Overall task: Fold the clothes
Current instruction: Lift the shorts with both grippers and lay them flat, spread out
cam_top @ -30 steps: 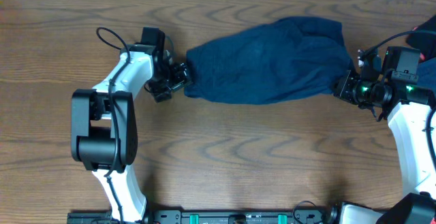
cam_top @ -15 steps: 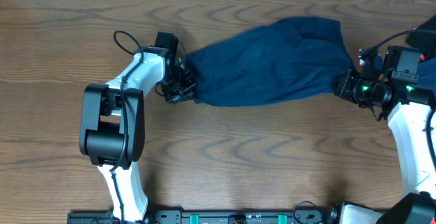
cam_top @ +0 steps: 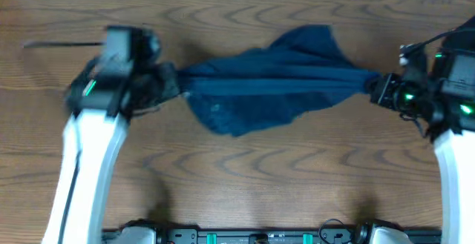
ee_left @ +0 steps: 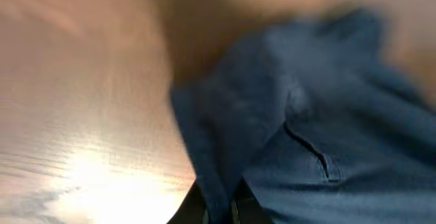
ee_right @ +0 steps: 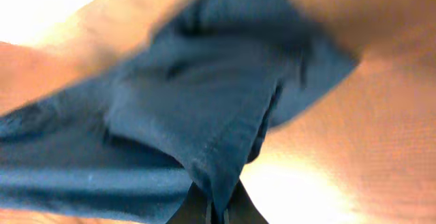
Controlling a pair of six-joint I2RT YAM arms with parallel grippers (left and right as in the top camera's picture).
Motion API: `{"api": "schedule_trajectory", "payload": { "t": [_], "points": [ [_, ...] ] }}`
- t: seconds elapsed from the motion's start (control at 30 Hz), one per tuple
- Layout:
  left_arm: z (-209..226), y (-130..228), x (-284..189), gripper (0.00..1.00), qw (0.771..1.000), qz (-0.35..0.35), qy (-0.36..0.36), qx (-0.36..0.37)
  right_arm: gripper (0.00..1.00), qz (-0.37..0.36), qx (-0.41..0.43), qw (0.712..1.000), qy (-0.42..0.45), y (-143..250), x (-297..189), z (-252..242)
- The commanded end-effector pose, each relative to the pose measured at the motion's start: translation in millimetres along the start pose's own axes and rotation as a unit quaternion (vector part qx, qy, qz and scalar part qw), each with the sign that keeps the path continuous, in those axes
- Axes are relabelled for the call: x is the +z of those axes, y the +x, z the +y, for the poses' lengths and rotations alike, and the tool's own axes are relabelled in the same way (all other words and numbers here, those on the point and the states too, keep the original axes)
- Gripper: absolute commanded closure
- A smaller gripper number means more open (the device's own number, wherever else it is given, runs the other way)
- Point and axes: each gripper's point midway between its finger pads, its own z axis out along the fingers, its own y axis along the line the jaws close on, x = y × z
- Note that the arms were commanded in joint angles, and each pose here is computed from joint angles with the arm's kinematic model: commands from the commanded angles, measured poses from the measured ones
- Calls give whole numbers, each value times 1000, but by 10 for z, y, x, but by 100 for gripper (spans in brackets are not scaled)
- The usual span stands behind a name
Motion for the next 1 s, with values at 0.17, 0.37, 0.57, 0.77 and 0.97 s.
{"api": "schedule_trajectory", "payload": {
  "t": [0.17, 0.37, 0.57, 0.77, 0.97],
  "points": [
    [8, 45, -1622, 94, 967, -249, 22, 38, 99, -181, -49, 982, 0, -462, -1309, 655],
    [84, 195, -2019, 94, 950, -310, 25, 32, 99, -226, -40, 973, 4, -413, -1750, 815],
    [181, -33, -1770, 94, 956, -291, -24, 21, 99, -208, -27, 978, 15, -483, -1601, 724],
    [156, -536, -920, 94, 973, -219, -62, 28, 99, -132, -9, 991, 16, -713, -908, 558],
    [279, -939, 347, 94, 984, -142, -98, 33, 99, -76, -15, 997, -7, -1046, 285, 532]
  ]
}}
